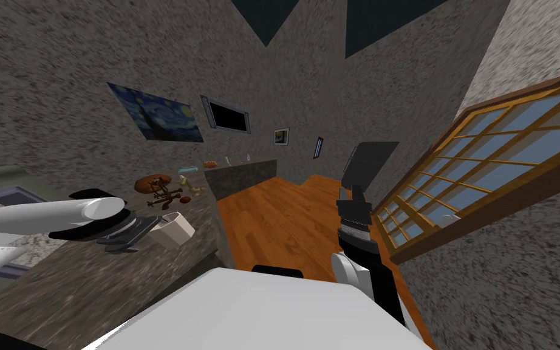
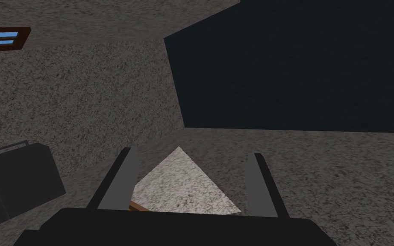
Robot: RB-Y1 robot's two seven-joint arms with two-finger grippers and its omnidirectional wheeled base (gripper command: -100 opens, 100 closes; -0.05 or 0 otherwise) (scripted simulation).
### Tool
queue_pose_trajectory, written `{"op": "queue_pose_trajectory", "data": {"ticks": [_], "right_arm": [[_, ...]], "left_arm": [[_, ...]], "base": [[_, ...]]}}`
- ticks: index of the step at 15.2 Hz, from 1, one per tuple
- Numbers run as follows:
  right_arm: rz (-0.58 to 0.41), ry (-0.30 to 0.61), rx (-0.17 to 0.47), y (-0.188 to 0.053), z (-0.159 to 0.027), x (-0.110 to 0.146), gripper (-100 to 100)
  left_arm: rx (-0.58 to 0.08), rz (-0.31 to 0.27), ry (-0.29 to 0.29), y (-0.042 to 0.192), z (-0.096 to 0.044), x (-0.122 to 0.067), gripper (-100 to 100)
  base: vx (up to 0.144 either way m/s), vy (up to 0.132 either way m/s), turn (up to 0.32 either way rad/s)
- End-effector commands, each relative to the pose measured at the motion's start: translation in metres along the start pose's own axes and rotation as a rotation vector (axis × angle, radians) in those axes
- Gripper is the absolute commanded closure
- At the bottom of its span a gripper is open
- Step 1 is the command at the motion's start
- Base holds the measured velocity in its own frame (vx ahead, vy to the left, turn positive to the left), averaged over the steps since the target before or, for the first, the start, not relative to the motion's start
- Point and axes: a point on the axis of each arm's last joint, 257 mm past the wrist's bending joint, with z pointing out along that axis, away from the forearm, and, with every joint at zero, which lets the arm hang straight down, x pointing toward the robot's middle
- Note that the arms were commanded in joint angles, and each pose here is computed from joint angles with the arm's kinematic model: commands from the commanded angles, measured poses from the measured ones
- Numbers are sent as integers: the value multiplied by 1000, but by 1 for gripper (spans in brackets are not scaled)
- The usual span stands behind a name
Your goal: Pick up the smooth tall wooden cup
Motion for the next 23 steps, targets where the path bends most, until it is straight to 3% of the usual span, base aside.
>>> {"op": "queue_pose_trajectory", "data": {"ticks": [1,15,19,20,21,23], "right_arm": [[0,0,0,0,0,0,0],[0,0,0,0,0,0,0],[0,0,0,0,0,0,0],[0,0,0,0,0,0,0],[0,0,0,0,0,0,0],[0,0,0,0,0,0,0]], "left_arm": [[-39,-12,21,8,-7,-2,-100],[-236,-53,127,53,-39,1,-100],[-221,-65,117,57,-13,1,-100],[-224,-61,118,54,-19,1,-100],[-222,-62,118,53,-18,1,100],[-222,-62,117,53,-18,1,100]], "base": [[47,-3,-17],[41,5,-14],[-11,3,-48],[-22,0,-23],[-7,1,-1],[-2,0,5]]}}
